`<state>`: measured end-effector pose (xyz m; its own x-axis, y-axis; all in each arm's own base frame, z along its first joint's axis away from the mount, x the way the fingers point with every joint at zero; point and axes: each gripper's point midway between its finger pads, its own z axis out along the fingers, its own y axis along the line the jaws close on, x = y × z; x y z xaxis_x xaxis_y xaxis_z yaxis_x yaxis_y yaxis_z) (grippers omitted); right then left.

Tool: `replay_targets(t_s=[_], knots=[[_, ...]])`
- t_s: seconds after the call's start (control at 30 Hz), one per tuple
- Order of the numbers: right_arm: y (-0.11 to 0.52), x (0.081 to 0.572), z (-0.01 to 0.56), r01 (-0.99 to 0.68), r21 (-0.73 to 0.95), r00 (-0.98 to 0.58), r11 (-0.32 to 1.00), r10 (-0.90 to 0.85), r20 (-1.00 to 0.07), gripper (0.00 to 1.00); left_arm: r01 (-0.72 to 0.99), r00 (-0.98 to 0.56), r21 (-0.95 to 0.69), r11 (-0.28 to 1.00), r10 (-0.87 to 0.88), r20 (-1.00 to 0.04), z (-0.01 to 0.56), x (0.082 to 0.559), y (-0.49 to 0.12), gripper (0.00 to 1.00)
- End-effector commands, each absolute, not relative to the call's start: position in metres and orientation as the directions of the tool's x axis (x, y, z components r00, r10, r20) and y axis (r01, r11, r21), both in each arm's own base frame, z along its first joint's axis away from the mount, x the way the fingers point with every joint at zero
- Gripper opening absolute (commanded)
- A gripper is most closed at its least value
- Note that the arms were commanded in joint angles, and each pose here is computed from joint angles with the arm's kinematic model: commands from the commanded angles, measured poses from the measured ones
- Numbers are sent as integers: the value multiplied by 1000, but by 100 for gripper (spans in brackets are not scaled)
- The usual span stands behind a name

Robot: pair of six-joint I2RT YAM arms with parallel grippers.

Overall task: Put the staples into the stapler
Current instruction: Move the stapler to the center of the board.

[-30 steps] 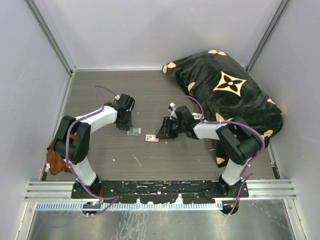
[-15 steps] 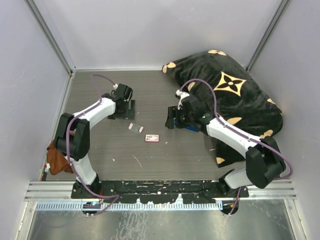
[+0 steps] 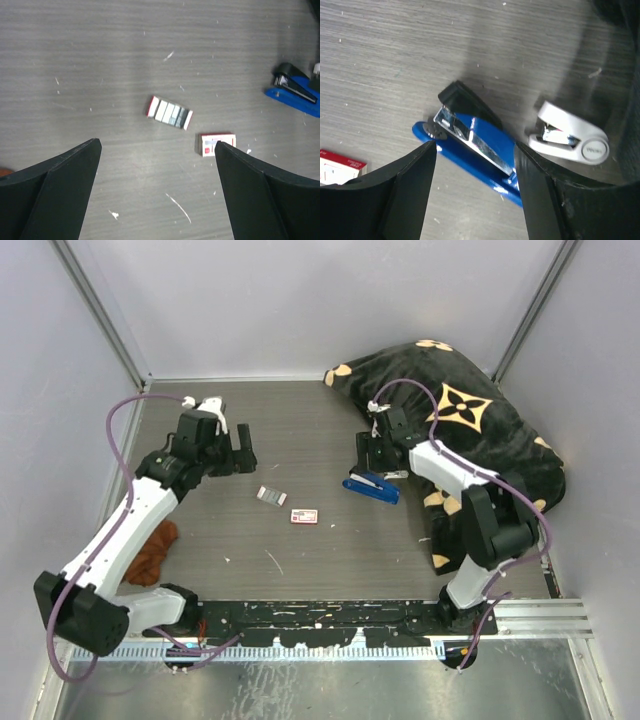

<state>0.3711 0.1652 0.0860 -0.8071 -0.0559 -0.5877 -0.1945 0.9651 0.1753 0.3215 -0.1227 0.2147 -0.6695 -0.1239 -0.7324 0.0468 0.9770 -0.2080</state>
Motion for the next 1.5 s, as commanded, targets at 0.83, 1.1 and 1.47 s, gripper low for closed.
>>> replay_targets(t_s=[0.83,1.1,1.47], knots=[[209,410,44,-442,87,-734,893,-304,-608,56,36,-719,-385,922,-244,-650,219,245,-122,98],[214,402,46,-455,-9,-690,890,-359,-628,34,39,-732,-495,868,-313,-606,214,243,-140,98],[268,355,97,-466,23,-568,884,-279,-774,17,20,-813,-694,720,-392,-431,180,247,-194,91]])
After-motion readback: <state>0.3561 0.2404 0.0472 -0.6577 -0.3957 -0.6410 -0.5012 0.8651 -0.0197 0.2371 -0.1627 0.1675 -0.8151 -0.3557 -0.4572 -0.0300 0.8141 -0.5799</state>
